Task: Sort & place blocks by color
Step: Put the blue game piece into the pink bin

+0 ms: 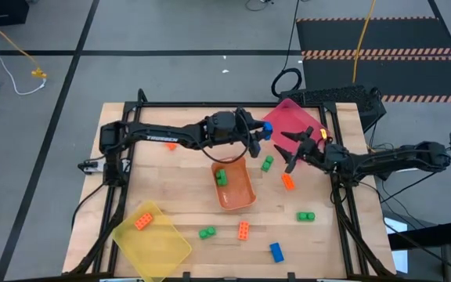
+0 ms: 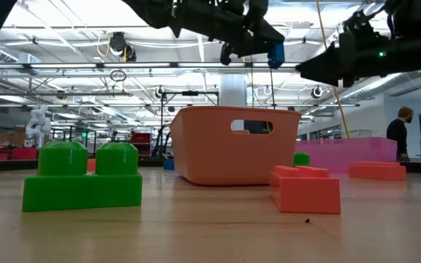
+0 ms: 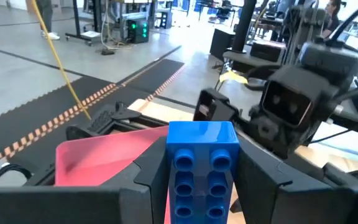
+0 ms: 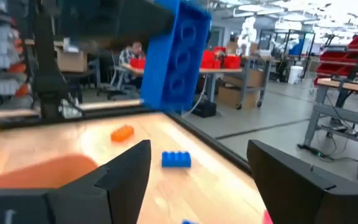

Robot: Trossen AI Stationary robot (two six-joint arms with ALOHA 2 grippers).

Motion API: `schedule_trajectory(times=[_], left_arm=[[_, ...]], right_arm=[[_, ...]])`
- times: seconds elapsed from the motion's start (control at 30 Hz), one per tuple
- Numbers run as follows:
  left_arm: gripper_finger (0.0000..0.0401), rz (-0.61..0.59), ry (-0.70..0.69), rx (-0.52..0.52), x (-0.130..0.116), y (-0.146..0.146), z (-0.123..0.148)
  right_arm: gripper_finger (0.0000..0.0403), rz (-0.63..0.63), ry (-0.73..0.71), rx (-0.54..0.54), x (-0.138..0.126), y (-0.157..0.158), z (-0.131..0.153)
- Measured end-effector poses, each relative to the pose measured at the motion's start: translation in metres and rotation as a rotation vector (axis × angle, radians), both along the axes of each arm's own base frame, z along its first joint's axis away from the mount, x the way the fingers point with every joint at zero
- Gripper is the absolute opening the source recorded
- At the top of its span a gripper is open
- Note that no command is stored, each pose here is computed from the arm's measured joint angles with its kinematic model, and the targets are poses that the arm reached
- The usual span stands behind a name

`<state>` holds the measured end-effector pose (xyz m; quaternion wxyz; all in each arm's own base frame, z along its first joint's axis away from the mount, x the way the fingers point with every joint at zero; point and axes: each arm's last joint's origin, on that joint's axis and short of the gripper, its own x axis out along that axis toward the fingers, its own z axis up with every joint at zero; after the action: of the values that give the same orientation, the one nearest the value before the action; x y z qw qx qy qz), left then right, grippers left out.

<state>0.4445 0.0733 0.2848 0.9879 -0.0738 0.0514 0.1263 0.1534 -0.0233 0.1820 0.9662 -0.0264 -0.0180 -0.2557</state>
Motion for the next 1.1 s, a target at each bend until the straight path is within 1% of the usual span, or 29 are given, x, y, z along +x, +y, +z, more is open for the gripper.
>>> schedule_trajectory(times=[0.1, 0.23, 0.33, 0.4, 0.57, 0.77, 0.87, 0.97, 1.1], left_arm=[[0.0137, 0.002, -0.013, 0.004, 0.001, 0.000, 0.000], [0.0138, 0.047, -0.031, 0.034, 0.002, 0.001, 0.000], [0.0147, 0.047, -0.045, 0.042, 0.007, 0.001, -0.007], [0.0150, 0.048, -0.027, 0.030, 0.009, 0.002, -0.013], [0.0142, 0.035, -0.016, 0.018, 0.015, 0.003, -0.027], [0.0151, 0.005, -0.073, 0.016, 0.014, 0.001, -0.019], [0.0150, -0.011, -0.076, -0.002, 0.015, 0.000, -0.020], [0.0142, -0.012, -0.059, 0.004, 0.015, -0.002, -0.021], [0.0148, -0.013, -0.052, 0.011, 0.015, -0.003, -0.021]], right_arm=[[0.0267, 0.000, -0.026, 0.002, 0.003, 0.000, 0.000], [0.0267, 0.005, -0.042, 0.026, 0.007, 0.000, -0.002], [0.0267, 0.006, -0.051, 0.030, 0.009, -0.001, -0.003], [0.0267, 0.007, -0.073, 0.029, 0.011, -0.001, -0.002], [0.0267, 0.002, -0.088, 0.017, 0.015, -0.002, 0.000], [0.0267, -0.025, -0.060, 0.021, 0.023, -0.007, 0.000], [0.0267, -0.042, -0.071, 0.029, 0.025, -0.010, 0.003], [0.0267, -0.048, -0.078, 0.038, 0.025, -0.013, 0.003], [0.0249, -0.047, -0.086, 0.037, 0.025, -0.013, 0.004]])
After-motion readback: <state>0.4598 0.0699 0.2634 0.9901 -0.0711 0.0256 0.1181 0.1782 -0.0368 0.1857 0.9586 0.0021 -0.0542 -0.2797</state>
